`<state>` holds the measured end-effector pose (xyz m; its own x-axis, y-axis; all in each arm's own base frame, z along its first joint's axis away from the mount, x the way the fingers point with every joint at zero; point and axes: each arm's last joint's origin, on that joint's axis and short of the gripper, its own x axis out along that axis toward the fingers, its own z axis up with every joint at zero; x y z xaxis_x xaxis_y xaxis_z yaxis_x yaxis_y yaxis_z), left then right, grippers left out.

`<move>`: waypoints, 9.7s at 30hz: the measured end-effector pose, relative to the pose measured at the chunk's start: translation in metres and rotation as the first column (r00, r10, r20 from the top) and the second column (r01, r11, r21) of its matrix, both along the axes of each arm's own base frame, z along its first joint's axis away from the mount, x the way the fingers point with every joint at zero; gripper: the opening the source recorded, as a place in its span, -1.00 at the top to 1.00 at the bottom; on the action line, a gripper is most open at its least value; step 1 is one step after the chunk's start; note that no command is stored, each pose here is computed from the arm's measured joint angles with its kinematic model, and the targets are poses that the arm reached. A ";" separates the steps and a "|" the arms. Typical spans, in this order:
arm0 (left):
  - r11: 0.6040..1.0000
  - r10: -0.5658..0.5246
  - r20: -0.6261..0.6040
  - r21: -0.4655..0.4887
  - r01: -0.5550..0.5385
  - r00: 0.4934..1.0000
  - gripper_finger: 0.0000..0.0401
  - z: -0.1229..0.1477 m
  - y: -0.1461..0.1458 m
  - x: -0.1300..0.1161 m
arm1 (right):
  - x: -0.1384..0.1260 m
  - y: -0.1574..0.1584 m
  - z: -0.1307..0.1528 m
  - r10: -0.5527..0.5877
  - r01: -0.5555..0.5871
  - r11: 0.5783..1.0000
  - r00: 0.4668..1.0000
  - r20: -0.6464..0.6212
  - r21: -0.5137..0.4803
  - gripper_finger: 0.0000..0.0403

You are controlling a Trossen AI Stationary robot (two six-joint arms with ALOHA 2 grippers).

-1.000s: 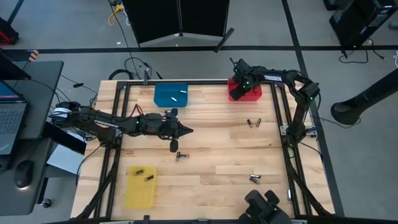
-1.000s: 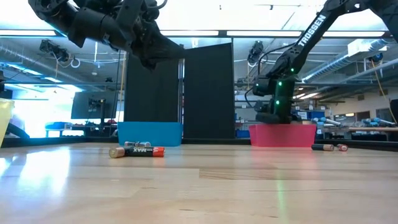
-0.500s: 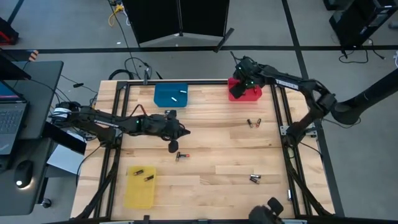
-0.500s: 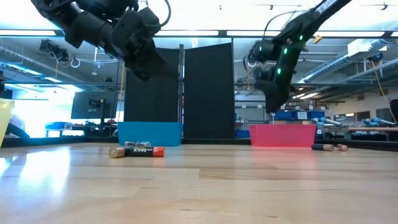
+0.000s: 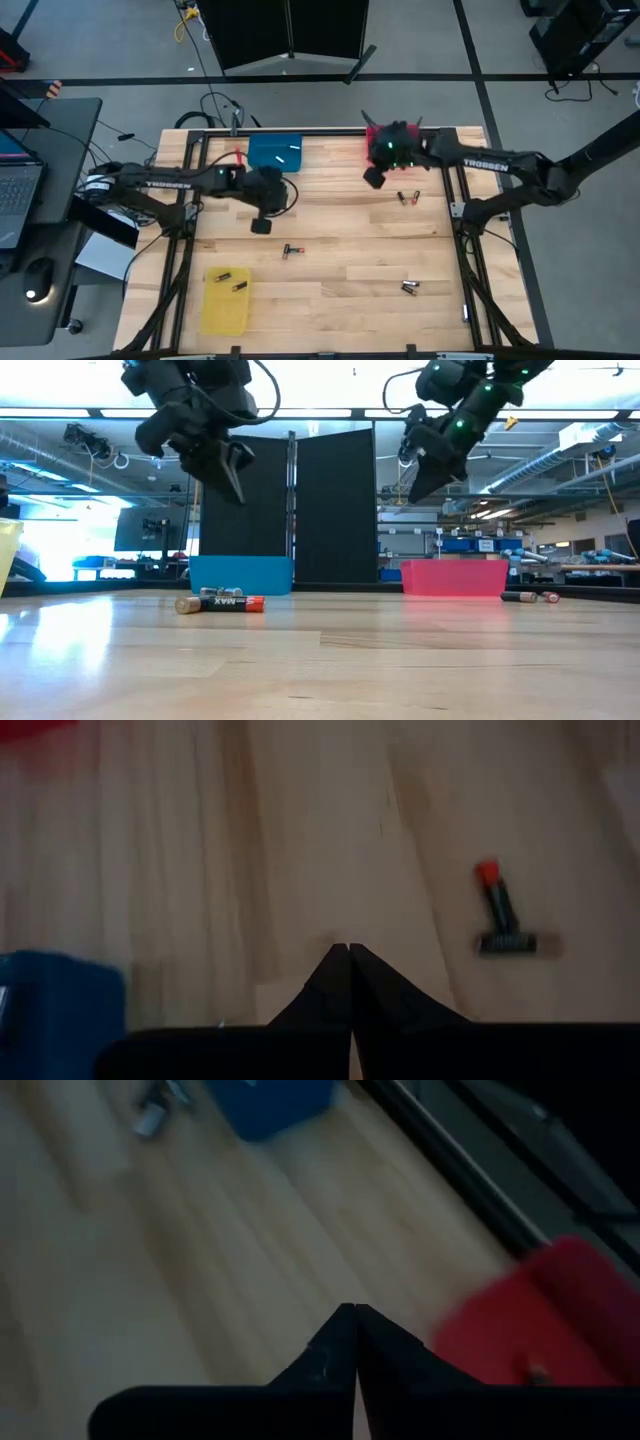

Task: Sort batteries
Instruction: Put the silver battery into the blue bin

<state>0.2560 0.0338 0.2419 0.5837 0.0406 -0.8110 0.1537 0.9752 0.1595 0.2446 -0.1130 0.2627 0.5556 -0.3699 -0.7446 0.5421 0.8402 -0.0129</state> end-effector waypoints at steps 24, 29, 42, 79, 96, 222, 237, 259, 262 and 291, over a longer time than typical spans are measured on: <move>0.974 -0.002 -0.532 0.192 0.123 0.847 0.44 -0.075 0.066 0.037 | 0.010 0.079 -0.035 0.136 -0.124 0.989 0.978 0.160 -0.082 0.88; 0.970 0.001 -0.507 0.210 0.122 0.862 0.24 -0.079 0.067 0.039 | 0.011 0.083 -0.035 0.155 -0.142 0.986 0.976 0.156 -0.090 0.92; 0.968 0.014 -0.523 0.222 0.120 0.853 0.19 -0.097 0.070 0.045 | 0.011 0.084 -0.035 0.156 -0.142 0.985 0.975 0.160 -0.096 0.90; 0.957 0.269 -0.002 -0.112 -0.268 0.963 0.80 -0.046 0.050 0.040 | -0.012 0.129 -0.102 0.221 -0.186 0.975 0.867 0.447 -0.122 0.95; 0.681 0.718 -0.101 -0.105 -0.725 0.689 0.80 0.006 0.189 0.018 | -0.010 0.139 -0.106 0.183 -0.151 0.983 0.863 0.471 -0.105 0.94; 0.995 0.091 0.664 -0.036 -0.089 0.742 0.76 -0.068 -0.040 -0.016 | -0.104 0.289 -0.059 0.320 0.260 0.680 0.736 -0.597 0.685 0.87; 0.995 0.098 0.664 -0.046 -0.091 0.741 0.76 -0.068 -0.040 -0.016 | -0.114 0.317 -0.109 0.553 0.209 0.685 0.474 -0.685 0.698 0.95; 0.993 0.116 0.664 -0.048 -0.112 0.739 0.76 -0.068 -0.040 -0.016 | -0.114 0.325 -0.142 0.641 0.126 0.693 0.342 -0.687 0.710 0.95; 0.993 0.114 0.663 -0.046 -0.112 0.739 0.76 -0.068 -0.040 -0.017 | -0.112 0.324 -0.142 0.606 0.103 0.722 0.384 -0.697 0.684 0.95; 0.993 0.111 0.655 -0.036 -0.116 0.747 0.76 -0.069 -0.040 -0.017 | -0.112 0.326 -0.123 0.340 0.386 0.770 0.425 -0.839 0.508 0.76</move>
